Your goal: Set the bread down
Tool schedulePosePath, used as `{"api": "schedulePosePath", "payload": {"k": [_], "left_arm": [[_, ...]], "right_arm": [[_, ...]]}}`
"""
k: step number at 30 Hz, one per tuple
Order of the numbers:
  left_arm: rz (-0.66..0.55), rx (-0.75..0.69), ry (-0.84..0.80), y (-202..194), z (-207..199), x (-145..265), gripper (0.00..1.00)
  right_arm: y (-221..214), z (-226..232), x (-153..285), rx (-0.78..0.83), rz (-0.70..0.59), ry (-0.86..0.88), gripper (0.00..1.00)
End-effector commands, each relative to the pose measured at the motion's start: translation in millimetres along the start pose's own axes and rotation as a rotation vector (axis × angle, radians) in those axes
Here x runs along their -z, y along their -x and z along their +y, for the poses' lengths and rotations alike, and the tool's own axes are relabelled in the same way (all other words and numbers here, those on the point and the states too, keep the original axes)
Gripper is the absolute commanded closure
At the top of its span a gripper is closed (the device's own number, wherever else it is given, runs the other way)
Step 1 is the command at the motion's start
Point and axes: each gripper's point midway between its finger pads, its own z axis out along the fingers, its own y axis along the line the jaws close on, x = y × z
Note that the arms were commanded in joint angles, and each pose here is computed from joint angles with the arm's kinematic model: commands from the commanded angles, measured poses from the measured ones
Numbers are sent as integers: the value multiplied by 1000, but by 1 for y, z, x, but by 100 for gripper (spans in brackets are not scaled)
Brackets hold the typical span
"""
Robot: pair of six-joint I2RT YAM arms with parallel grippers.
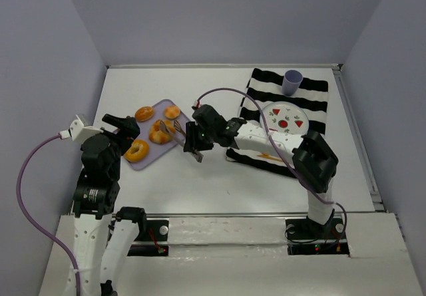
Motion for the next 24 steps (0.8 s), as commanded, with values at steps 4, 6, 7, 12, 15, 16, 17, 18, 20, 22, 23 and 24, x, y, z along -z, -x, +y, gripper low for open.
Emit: {"api": "schedulePosePath", "payload": {"k": [4,6,7,12,15,16,17,18,20,22,23,24], "left_arm": [[-14,6,-6,2,-4,-6,1],[-6,3,2,1,-3,-8,1],[-5,2,3,0,-3,-8,1],[-5,4,3,1,-4,-8,1],[-8,3,2,1,-4,-8,1],[-7,4,3,1,-3,-8,1],[-8,4,2,1,-4,-7,1],[-9,5,1,2,-4,-7,1],[-8,4,2,1,-4,-7,1],[-8,5,0,2,-4,-7,1],[-9,5,-1,2,-5,-7,1],[-9,5,-1,2,-5,-7,1]], "right_arm": [[15,44,5,28,7,183,72],[17,50,9,33,3,207,83],[19,51,11,36,-2,213,85],[32,64,34,64,-58,255,93],[43,71,57,88,-112,278,93],[45,70,63,93,-126,274,93],[53,72,78,96,-171,272,93],[60,68,85,90,-195,262,93],[69,62,105,81,-237,261,93],[82,43,116,50,-269,237,93],[84,33,125,36,-286,226,93],[87,25,131,21,-302,212,93]]}}
